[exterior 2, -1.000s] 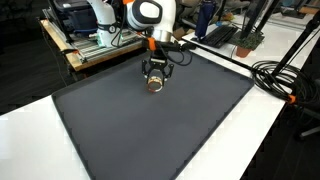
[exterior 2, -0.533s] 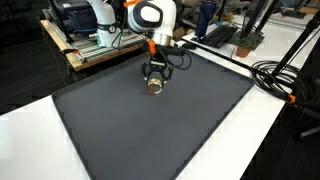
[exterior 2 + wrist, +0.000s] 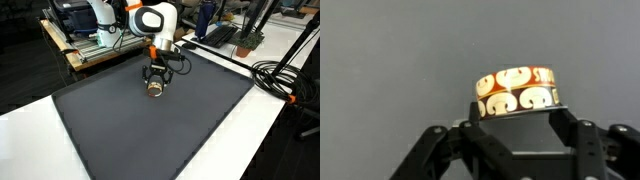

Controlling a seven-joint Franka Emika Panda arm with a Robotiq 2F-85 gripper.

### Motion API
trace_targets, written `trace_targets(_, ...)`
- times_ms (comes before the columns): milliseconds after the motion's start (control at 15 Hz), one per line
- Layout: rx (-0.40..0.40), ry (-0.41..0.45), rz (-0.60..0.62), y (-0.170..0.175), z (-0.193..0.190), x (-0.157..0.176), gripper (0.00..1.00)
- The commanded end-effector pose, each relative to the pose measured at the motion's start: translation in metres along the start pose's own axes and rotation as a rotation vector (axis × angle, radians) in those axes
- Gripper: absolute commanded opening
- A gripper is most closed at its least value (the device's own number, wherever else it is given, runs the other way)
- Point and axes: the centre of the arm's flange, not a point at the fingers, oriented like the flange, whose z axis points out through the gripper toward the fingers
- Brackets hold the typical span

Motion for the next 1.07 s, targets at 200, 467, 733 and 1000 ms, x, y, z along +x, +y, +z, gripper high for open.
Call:
trace_targets(200,0.030,0.005,-0.006,0.006,0.009,-0.003,0.94)
trace_targets(467,0.028,0.010,-0.012,0.003,0.005,-0.001,1.00)
trace_targets(733,-0.016,0.066,0.027,-0.014,-0.042,0.009,1.00)
trace_targets(1000,-0.123,0.159,0.122,-0.045,-0.104,0.021,1.00)
